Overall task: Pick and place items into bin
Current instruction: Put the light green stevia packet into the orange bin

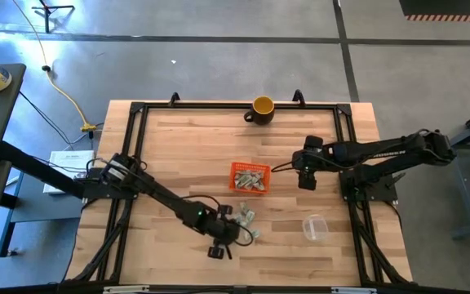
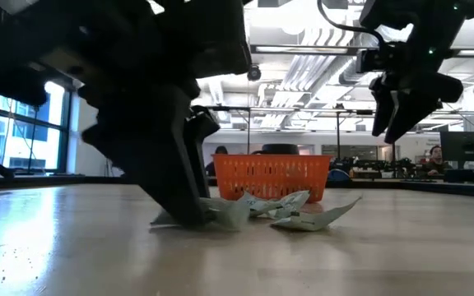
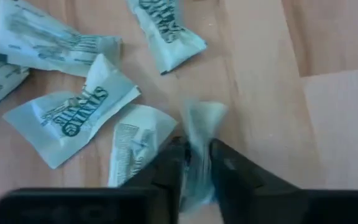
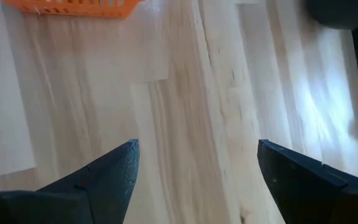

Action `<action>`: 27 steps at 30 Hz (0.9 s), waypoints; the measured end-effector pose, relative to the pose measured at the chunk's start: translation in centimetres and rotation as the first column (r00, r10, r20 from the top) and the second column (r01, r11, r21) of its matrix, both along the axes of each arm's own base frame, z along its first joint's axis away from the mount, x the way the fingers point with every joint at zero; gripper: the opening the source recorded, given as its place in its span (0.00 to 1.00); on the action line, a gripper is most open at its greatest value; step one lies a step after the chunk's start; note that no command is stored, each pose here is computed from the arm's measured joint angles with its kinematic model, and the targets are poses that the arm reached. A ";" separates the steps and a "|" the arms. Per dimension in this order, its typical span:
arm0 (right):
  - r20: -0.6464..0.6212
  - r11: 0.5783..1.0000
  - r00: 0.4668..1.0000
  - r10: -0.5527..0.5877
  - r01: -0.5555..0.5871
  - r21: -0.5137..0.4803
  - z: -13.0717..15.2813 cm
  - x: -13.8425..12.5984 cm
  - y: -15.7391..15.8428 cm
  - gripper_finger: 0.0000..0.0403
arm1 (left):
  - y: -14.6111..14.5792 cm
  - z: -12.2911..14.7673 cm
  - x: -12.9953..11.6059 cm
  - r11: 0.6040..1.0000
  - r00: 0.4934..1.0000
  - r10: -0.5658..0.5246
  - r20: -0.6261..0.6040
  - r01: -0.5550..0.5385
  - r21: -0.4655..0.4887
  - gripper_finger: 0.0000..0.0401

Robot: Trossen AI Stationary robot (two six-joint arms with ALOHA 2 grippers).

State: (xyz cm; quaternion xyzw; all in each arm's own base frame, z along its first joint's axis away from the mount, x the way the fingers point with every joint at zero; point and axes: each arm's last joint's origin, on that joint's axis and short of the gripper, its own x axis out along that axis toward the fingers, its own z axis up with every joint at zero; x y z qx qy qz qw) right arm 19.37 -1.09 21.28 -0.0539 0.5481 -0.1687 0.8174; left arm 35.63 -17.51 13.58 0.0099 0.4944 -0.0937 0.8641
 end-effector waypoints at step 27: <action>0.165 0.996 0.985 -0.052 0.063 -0.064 2.7 -1.6 -2.4 0.79 | 16.5 8.4 3.9 0.942 0.965 0.259 0.029 -0.259 0.214 0.11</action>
